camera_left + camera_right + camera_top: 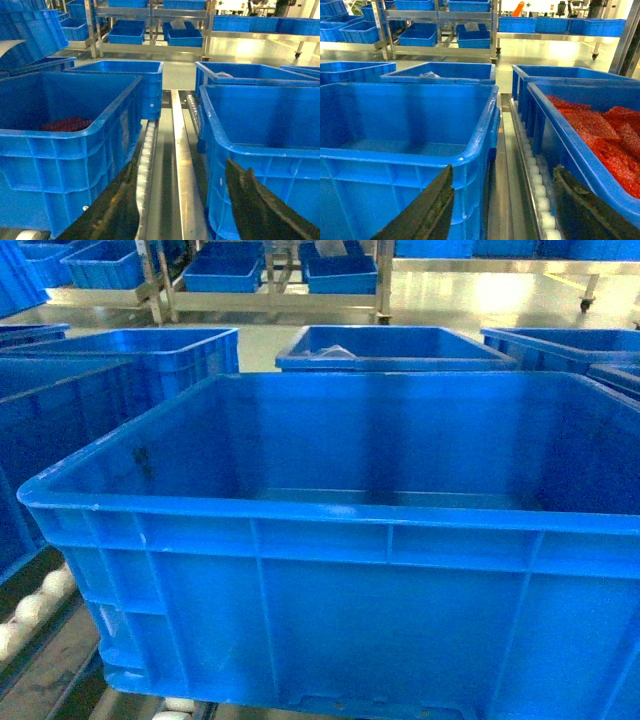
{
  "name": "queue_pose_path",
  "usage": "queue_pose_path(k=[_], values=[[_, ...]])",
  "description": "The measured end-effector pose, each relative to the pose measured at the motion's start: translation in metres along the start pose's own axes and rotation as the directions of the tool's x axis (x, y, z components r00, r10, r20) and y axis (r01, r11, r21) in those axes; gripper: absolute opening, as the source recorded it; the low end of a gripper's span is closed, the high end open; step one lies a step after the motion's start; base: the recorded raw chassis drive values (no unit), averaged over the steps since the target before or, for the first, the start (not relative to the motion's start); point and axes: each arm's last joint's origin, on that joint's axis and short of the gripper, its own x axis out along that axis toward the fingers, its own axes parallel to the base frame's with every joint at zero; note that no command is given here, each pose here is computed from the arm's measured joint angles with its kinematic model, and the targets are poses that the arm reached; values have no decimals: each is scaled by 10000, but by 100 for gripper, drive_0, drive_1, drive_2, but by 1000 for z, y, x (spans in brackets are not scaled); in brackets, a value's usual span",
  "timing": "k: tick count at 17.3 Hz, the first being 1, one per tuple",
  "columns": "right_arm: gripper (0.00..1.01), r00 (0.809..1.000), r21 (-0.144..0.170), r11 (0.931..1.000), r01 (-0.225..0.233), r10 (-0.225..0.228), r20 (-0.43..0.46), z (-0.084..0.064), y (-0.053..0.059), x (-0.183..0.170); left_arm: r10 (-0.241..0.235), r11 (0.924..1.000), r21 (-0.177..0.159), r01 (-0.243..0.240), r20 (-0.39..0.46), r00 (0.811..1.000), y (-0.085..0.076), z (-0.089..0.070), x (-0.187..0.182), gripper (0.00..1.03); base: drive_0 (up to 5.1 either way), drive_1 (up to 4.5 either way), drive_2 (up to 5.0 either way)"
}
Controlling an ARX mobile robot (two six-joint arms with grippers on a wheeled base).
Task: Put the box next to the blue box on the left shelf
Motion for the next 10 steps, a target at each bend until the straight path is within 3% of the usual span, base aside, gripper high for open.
queue_pose_path(k=[3,4,10], values=[[92,10000,4,10000,0,0,0,0,0,0,0,10000,0,0,0,10000,0,0,0,92,0,0,0],[100,10000,8,10000,0,0,-4,0,0,0,0,10000,23,0,0,10000,0,0,0,99,0,0,0],[98,10000,4,10000,0,0,0,0,0,0,0,10000,23,0,0,10000,0,0,0,98,0,0,0]])
